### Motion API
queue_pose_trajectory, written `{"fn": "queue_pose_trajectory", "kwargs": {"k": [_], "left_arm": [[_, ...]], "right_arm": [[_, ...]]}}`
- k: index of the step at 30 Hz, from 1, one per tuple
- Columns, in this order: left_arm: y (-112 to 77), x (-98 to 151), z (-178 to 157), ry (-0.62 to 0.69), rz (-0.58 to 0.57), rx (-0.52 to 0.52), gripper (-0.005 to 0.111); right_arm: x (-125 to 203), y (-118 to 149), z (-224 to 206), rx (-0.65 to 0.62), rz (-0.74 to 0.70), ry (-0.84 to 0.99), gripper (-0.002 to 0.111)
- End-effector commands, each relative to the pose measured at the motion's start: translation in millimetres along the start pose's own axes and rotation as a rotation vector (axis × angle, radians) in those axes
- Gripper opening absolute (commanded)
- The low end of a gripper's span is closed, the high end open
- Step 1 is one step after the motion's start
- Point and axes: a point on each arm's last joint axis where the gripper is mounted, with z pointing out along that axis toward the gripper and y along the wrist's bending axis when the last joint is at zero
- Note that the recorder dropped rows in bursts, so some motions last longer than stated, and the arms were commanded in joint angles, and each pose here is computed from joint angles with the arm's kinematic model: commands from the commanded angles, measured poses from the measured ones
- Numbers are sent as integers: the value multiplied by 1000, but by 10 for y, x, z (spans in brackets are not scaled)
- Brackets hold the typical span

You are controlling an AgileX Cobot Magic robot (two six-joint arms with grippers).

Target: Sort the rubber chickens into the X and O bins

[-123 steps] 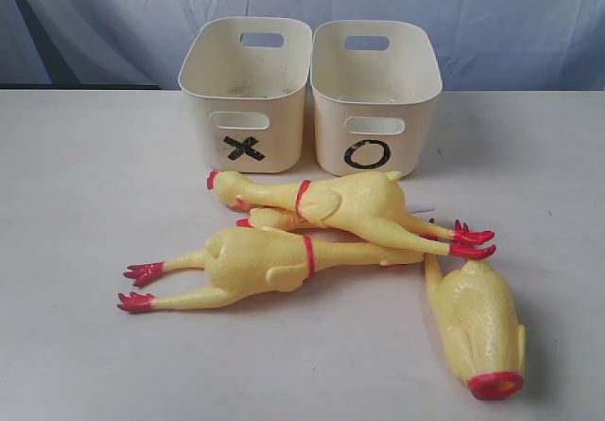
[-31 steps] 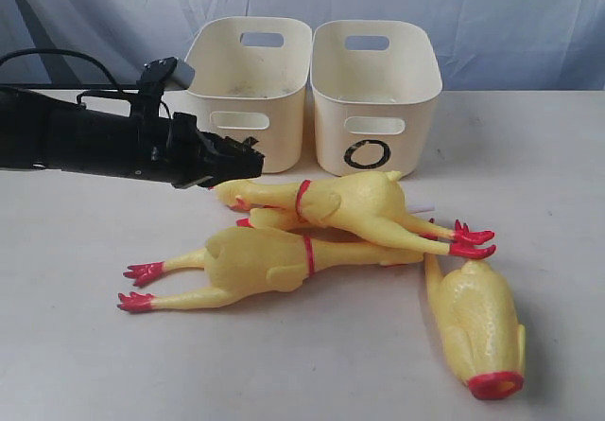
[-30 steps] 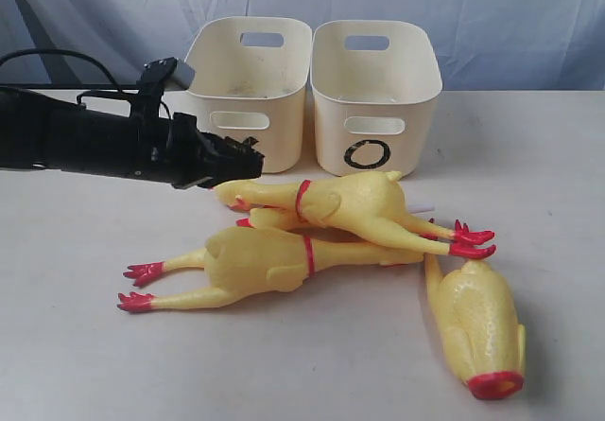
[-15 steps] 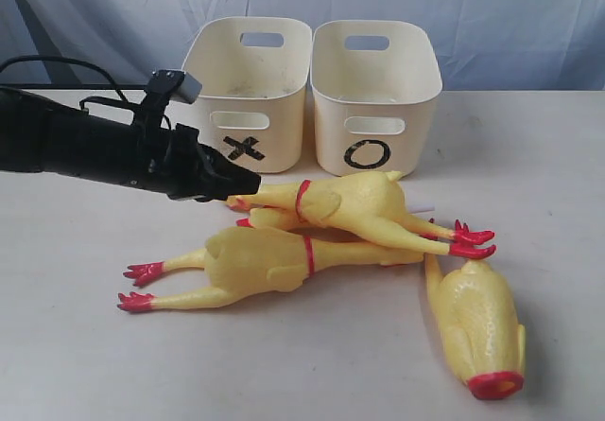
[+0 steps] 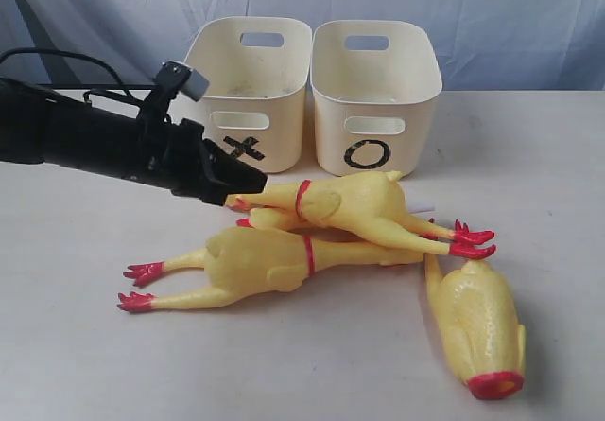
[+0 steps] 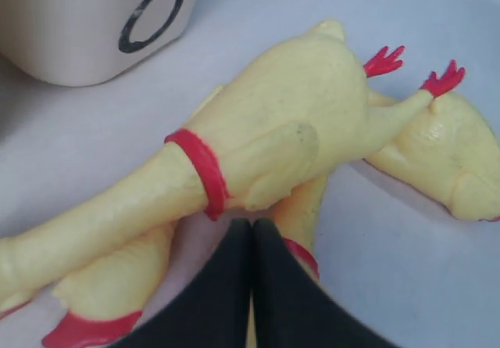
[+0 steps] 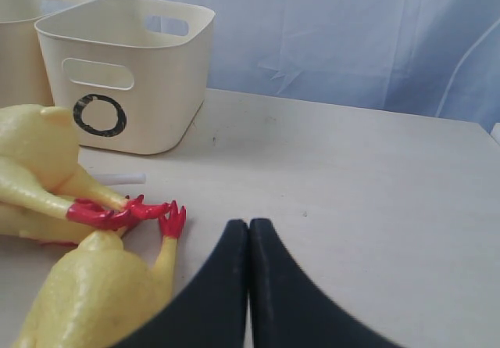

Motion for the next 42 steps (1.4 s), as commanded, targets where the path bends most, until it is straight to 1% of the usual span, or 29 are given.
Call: {"fn": "queue_pose_trajectory", "kwargs": {"k": [1, 7, 11, 13, 16, 20, 24, 30, 33, 37, 42], "left_arm": [[-236, -41, 133, 21, 56, 110, 0], [-696, 25, 460, 181, 256, 215, 0], [-949, 90, 629, 254, 367, 249, 0], [-1060, 123, 705, 284, 422, 249, 0], [-1199, 155, 795, 305, 477, 248, 0], [-1420, 195, 897, 315, 518, 279, 0], [-1633, 238, 1017, 319, 584, 252, 0], [-1939, 276, 1172, 282, 619, 178, 0], [-2053, 295, 1223, 267, 637, 138, 0], [-2198, 317, 1273, 241, 617, 97, 0], [-2302, 342, 1306, 226, 634, 45, 0]], "right_arm": [[-10, -5, -4, 8, -2, -18, -1], [-10, -5, -4, 8, -2, -18, -1], [-10, -5, -4, 8, -2, -18, -1], [-10, -5, -4, 8, -2, -18, -1], [-8, -4, -4, 7, -2, -16, -1], [-8, -4, -4, 7, -2, -16, -1], [-8, -4, -4, 7, -2, -16, -1], [-8, -4, -4, 7, -2, -16, -1], [-8, -4, -4, 7, -2, -16, -1], [-10, -5, -4, 8, -2, -18, -1], [-10, -5, -4, 8, -2, -18, -1]]}}
